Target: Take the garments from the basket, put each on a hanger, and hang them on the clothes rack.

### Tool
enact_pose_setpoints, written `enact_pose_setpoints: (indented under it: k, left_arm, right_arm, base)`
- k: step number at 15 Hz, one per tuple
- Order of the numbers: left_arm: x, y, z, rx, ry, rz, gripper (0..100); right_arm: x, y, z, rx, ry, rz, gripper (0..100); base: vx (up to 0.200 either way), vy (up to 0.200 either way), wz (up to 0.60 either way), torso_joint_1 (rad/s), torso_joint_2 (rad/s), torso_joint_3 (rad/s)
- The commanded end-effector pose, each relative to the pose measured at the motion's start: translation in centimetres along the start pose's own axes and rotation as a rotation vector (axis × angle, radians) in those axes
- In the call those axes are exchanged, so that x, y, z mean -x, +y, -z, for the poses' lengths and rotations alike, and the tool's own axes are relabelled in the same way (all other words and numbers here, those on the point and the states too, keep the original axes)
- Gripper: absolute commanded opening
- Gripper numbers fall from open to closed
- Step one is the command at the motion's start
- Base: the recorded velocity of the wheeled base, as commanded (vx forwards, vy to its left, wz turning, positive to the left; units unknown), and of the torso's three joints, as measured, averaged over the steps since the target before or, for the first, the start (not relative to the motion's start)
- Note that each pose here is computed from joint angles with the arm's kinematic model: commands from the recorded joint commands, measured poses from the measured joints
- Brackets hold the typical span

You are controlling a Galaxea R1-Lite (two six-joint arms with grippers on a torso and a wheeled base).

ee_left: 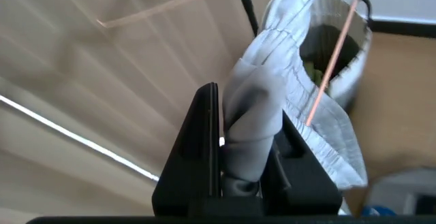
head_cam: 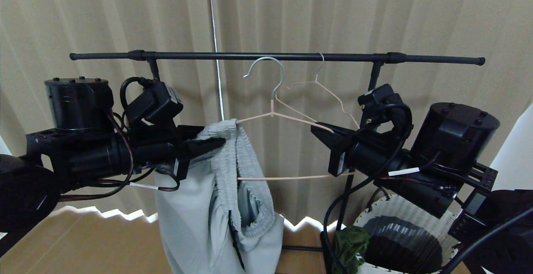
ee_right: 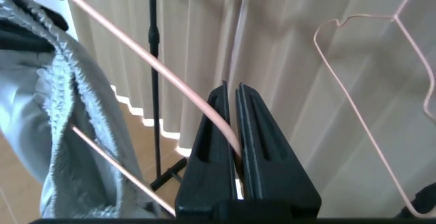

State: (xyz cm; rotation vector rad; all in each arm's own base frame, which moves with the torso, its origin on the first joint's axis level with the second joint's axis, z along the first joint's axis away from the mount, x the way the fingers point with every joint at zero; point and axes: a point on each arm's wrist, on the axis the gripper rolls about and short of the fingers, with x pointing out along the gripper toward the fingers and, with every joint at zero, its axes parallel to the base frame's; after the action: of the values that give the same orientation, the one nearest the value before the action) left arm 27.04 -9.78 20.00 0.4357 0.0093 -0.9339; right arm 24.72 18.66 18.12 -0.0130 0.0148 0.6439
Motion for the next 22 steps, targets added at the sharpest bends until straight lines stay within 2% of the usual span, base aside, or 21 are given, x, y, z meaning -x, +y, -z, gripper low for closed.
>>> enact_pose_setpoints:
  k: [1, 5, 8, 11, 15, 17, 18, 19, 22]
  left_arm:
    - [0.0, -0.2, 0.6, 0.006, 0.002, -0.005, 0]
    - [0.4, 0.3, 0.9, 0.024, 0.019, -0.039, 0]
    - [0.6, 0.7, 1.1, 0.064, 0.065, -0.14, 0]
    - [0.6, 0.8, 0.7, 0.078, 0.071, -0.193, 0]
    - [1.1, 0.6, -0.5, 0.136, 0.0, -0.195, 0]
    - [1.7, 0.2, -1.6, 0.127, -0.066, -0.126, 0]
    - [1.8, 0.2, -1.8, 0.125, -0.077, -0.113, 0]
    - [1.8, 0.1, -2.4, 0.129, -0.113, -0.065, 0]
    - [1.2, -0.7, -3.8, 0.186, -0.18, -0.025, 0]
  right_arm:
    - [0.0, 0.0, 0.0, 0.003, 0.004, 0.0, 100]
    - [0.0, -0.2, -0.8, 0.005, -0.032, 0.011, 100]
    - [0.6, -0.3, -1.7, 0.011, -0.061, 0.014, 100]
    - [0.6, -0.3, -1.2, 0.011, -0.039, 0.012, 100]
    - [0.6, 0.2, 0.8, 0.025, 0.04, -0.007, 100]
    - [-0.1, 0.7, 2.4, 0.027, 0.091, -0.024, 100]
    - [-0.2, 0.8, 2.6, 0.027, 0.098, -0.025, 100]
    - [-1.0, 0.9, 3.7, 0.027, 0.13, -0.028, 100]
    - [-1.6, 0.9, 4.8, 0.026, 0.158, -0.028, 100]
  base:
    - [0.0, 0.0, 0.0, 0.0, 0.0, 0.0]
    - [0.0, 0.0, 0.0, 0.0, 0.0, 0.0]
    - [0.0, 0.0, 0.0, 0.0, 0.0, 0.0]
    - [0.0, 0.0, 0.0, 0.0, 0.0, 0.0]
    - [0.0, 0.0, 0.0, 0.0, 0.0, 0.0]
    - [0.0, 0.0, 0.0, 0.0, 0.0, 0.0]
    - [0.0, 0.0, 0.0, 0.0, 0.0, 0.0]
    - [0.0, 0.0, 0.0, 0.0, 0.0, 0.0]
    - [0.0, 0.0, 0.0, 0.0, 0.0, 0.0]
